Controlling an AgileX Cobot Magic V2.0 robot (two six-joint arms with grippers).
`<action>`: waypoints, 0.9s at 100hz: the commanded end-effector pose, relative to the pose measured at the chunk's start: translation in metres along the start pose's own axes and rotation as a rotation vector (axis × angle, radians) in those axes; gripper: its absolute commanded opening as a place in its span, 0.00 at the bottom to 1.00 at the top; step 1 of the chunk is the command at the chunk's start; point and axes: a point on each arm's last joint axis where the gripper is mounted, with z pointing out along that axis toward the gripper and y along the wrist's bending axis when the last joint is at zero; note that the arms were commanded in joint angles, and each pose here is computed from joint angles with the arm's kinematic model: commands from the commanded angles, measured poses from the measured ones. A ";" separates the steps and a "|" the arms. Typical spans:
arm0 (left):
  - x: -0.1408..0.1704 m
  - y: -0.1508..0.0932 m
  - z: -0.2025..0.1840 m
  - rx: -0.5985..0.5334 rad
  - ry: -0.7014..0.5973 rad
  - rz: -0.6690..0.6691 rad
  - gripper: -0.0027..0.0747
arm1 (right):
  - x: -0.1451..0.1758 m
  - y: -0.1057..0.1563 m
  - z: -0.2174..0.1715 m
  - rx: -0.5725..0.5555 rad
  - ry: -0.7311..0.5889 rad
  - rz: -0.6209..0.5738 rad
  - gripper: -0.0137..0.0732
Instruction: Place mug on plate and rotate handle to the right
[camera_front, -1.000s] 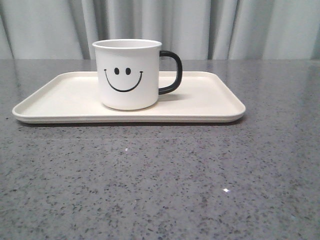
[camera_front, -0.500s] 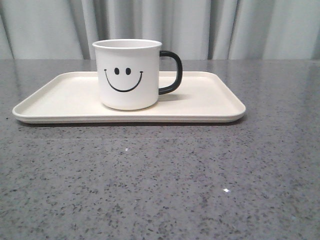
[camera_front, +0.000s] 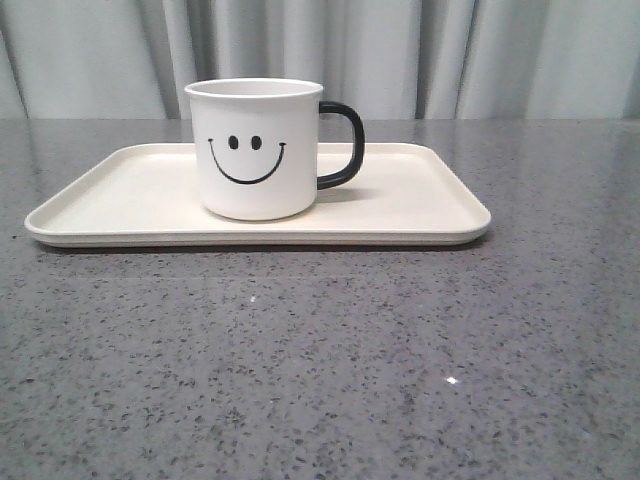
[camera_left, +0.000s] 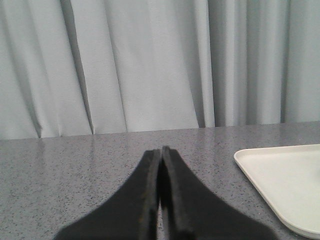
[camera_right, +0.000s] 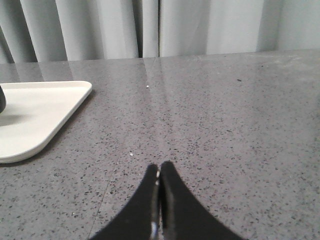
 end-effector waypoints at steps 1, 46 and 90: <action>-0.006 -0.001 -0.003 0.008 -0.095 -0.020 0.01 | -0.008 -0.001 -0.002 0.008 -0.096 -0.015 0.03; -0.006 -0.001 -0.003 0.008 -0.095 -0.020 0.01 | -0.007 -0.001 -0.002 0.006 -0.083 -0.015 0.03; -0.006 -0.001 -0.003 0.008 -0.095 -0.020 0.01 | -0.007 -0.001 -0.002 0.006 -0.083 -0.015 0.03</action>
